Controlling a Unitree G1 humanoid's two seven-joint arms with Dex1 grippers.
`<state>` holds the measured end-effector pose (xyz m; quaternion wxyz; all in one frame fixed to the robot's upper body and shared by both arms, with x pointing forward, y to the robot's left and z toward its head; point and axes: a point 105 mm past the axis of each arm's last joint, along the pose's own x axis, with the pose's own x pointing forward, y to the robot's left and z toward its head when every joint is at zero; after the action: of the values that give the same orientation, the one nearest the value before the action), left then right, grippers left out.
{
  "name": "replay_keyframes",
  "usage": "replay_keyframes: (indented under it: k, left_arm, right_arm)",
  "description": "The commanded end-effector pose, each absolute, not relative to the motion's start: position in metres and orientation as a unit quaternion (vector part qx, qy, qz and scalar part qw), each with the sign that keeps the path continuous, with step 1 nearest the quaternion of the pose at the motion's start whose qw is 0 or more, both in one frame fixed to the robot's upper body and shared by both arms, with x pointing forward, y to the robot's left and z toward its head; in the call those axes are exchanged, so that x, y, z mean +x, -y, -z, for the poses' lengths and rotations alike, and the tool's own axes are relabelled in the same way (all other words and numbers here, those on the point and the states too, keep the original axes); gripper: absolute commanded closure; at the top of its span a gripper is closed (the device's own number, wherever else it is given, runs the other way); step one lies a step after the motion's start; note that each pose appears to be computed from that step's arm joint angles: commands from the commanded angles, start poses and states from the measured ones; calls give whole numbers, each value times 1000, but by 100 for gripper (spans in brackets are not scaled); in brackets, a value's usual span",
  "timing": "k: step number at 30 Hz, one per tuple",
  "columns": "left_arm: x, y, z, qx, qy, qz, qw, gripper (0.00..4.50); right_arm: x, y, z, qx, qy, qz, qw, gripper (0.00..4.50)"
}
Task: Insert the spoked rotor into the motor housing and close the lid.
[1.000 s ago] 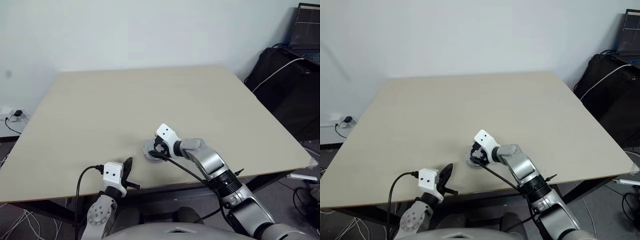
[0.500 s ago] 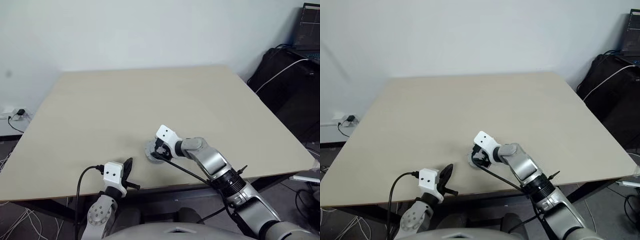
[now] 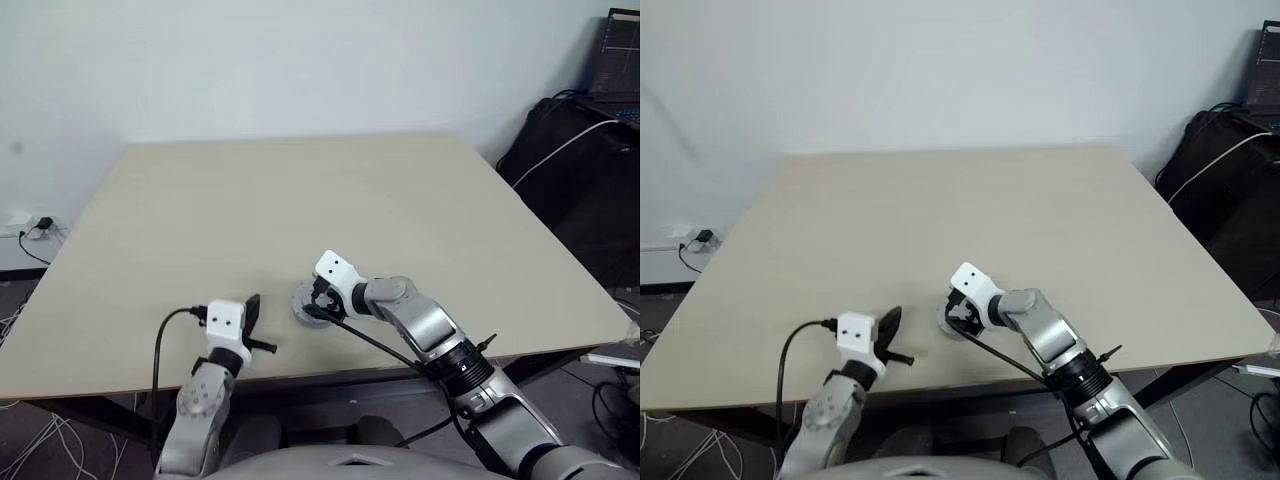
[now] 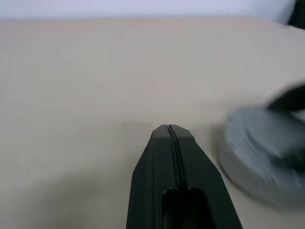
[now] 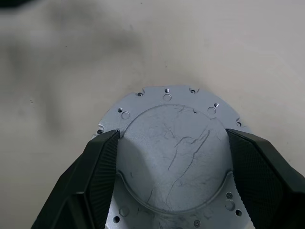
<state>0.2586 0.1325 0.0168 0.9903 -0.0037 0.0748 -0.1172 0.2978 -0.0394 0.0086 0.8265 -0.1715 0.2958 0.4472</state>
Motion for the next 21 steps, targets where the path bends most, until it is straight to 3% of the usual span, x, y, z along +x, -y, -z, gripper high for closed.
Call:
replay_keyframes:
  k: [1, 9, 21]
  left_arm:
    - [277, -133, -35, -9, -61, 140, 988, 450]
    - [304, -106, -32, -56, -140, 308, 939, 450]
    - [305, -80, -26, -63, -230, 436, 867, 450]
  right_arm:
    - [292, 50, 10, -182, -331, -429, 821, 131]
    - [290, 45, 9, -178, -328, -430, 822, 131]
    - [287, 46, 8, -171, -323, -423, 829, 131]
